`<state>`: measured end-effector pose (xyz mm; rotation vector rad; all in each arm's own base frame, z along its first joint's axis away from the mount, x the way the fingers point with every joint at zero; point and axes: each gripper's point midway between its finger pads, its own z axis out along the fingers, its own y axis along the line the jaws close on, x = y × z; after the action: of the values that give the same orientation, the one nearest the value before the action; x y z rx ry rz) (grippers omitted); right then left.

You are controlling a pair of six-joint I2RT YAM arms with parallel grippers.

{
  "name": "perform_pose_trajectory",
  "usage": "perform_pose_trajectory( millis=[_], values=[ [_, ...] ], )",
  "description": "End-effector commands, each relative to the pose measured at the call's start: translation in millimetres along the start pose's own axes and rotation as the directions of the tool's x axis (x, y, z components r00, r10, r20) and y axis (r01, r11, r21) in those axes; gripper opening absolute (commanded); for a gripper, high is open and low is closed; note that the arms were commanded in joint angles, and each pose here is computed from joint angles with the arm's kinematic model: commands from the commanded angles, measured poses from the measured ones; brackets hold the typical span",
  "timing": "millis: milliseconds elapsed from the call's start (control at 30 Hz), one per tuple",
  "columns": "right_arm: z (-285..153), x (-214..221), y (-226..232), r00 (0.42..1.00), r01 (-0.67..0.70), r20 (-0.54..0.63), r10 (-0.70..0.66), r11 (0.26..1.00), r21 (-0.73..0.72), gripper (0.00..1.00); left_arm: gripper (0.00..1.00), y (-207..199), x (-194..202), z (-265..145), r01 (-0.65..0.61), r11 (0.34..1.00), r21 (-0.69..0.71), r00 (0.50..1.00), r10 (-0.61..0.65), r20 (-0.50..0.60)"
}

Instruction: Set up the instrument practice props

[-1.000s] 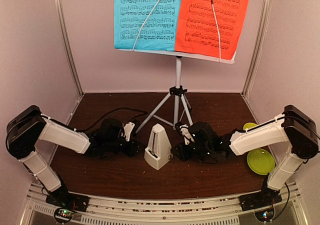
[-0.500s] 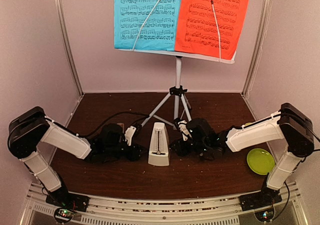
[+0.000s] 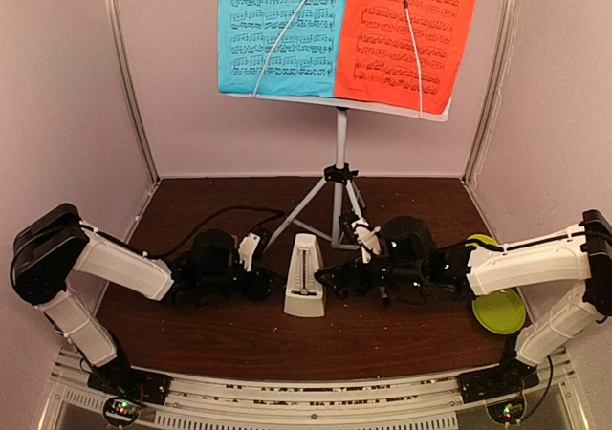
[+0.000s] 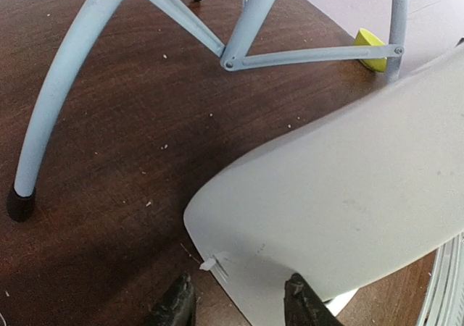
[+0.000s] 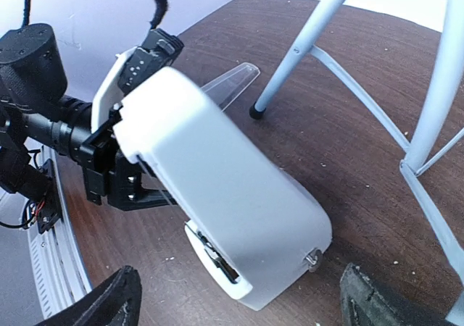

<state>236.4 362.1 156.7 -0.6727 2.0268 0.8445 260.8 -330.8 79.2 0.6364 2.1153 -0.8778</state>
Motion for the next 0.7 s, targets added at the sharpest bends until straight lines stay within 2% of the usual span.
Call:
perform_pose_trajectory(
  millis=[0,333,500,667],
  values=[
    [8.3,-15.4,15.4,0.999,-0.034,0.027,0.035,0.999,-0.020,0.93,0.44,-7.3,-14.0,5.0,0.008,0.999,0.047,0.999,-0.010,0.049],
    [20.5,-26.0,8.3,0.994,-0.084,0.069,0.080,0.995,0.056,0.83,0.44,-13.2,-9.9,6.6,0.032,0.996,0.082,0.997,-0.038,0.063],
    [25.7,-24.8,1.2,0.994,-0.089,0.066,0.083,0.991,0.098,0.69,0.44,-13.1,-8.3,7.5,0.036,0.996,0.081,0.997,-0.041,0.060],
    [25.9,-20.8,-5.8,0.994,-0.102,0.064,0.094,0.986,0.132,0.63,0.44,-11.8,-5.6,7.3,0.035,0.996,0.077,0.998,-0.039,0.056]
  ],
)
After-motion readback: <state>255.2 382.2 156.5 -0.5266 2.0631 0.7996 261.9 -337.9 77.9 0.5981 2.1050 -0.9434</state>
